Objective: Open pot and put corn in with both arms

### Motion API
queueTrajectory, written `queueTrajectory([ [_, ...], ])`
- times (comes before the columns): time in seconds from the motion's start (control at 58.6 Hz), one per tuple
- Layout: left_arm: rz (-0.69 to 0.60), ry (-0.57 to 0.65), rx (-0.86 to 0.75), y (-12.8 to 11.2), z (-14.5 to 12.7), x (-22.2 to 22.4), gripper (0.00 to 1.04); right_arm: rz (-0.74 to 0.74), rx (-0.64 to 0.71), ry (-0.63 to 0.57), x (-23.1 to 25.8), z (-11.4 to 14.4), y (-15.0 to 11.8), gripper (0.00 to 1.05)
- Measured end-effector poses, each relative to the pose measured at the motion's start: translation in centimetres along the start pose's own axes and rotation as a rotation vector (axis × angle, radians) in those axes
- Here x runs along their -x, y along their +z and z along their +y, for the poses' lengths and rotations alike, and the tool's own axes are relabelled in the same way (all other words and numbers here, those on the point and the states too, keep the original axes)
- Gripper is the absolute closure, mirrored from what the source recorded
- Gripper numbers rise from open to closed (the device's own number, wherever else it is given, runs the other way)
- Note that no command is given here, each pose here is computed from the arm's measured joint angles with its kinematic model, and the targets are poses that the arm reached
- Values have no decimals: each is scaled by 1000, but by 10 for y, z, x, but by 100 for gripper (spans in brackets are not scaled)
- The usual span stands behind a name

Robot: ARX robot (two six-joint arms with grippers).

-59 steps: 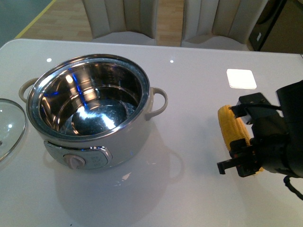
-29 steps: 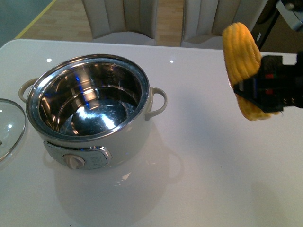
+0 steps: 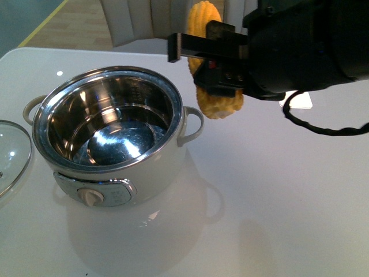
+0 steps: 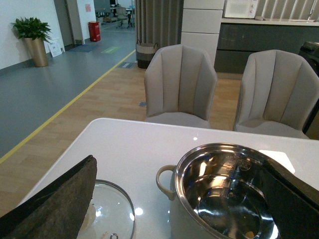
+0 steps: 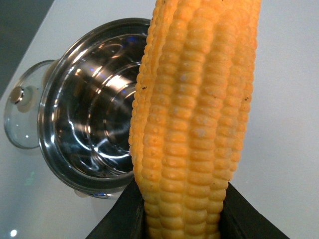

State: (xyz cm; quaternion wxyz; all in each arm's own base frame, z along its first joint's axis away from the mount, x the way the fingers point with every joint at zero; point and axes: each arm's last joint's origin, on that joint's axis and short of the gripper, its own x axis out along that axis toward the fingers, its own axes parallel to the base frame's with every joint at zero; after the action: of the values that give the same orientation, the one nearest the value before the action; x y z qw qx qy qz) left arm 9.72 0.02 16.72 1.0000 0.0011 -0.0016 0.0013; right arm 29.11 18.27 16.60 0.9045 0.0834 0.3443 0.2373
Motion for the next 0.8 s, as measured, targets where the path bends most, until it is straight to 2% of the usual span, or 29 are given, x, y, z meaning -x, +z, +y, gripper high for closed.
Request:
queueTrajectory([
  [0.426,0,0,0,0,0,0,7,39,-56,46,-34,29,8,82],
  [0.802,0,0,0,0,0,0,7,110,-89,68,-72,55,0,82],
])
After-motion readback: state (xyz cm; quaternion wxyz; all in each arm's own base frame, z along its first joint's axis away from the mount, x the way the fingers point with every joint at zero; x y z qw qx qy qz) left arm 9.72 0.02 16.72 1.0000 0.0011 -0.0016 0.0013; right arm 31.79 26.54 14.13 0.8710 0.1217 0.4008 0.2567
